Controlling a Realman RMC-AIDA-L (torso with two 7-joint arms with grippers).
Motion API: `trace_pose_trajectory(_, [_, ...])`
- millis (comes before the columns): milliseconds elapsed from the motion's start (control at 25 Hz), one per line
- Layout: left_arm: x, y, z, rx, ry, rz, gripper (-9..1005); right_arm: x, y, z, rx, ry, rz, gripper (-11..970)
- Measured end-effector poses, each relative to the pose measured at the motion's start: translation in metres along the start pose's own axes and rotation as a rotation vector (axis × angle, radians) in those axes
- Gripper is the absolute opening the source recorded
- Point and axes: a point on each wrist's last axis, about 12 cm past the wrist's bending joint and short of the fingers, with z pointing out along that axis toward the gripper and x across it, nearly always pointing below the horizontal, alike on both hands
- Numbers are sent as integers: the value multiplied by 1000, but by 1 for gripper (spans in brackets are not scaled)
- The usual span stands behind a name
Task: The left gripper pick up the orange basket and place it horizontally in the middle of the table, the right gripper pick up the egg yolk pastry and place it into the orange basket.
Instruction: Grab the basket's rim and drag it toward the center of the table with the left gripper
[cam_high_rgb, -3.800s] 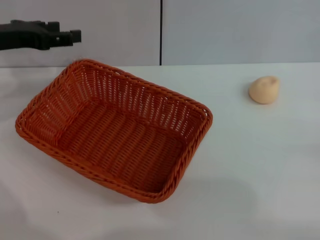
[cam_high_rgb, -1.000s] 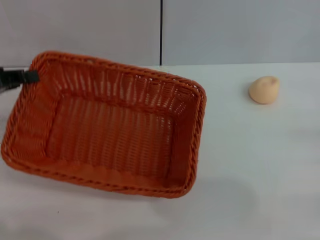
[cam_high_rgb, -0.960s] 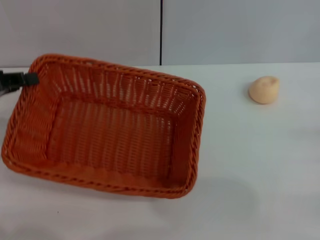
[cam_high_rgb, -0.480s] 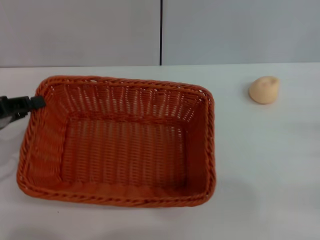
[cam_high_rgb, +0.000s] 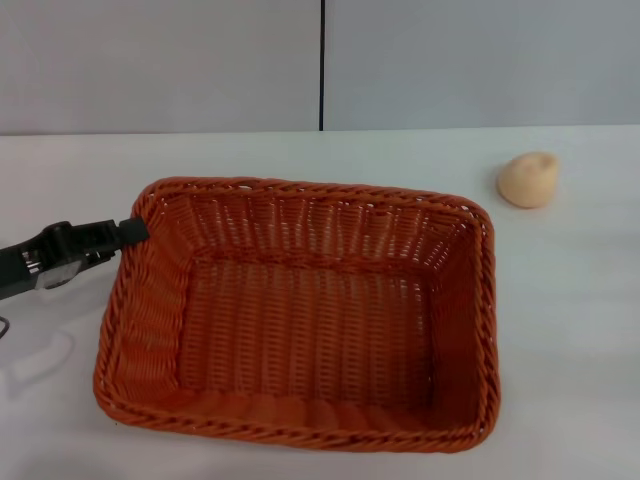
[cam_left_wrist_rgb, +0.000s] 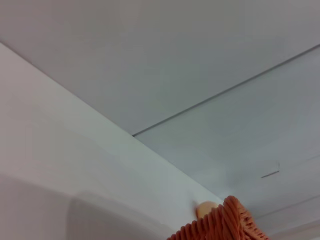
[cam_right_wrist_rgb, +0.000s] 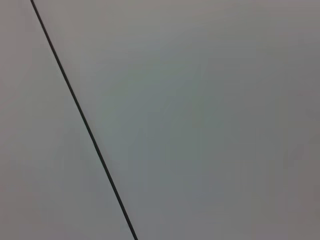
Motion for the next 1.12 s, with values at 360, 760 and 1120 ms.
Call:
trace_pose_trajectory(360, [0,-2,3,3,37,24,212,0,0,-1,1,2,-1,727])
trace_pose_trajectory(760, [-7,-8,0,-1,43,69,378,2,0,-3,5,7,4,728])
trace_pose_trajectory(1120, [-28,-12,-21,-51,-45,198,601,0,0,-1,-5,2,10,729])
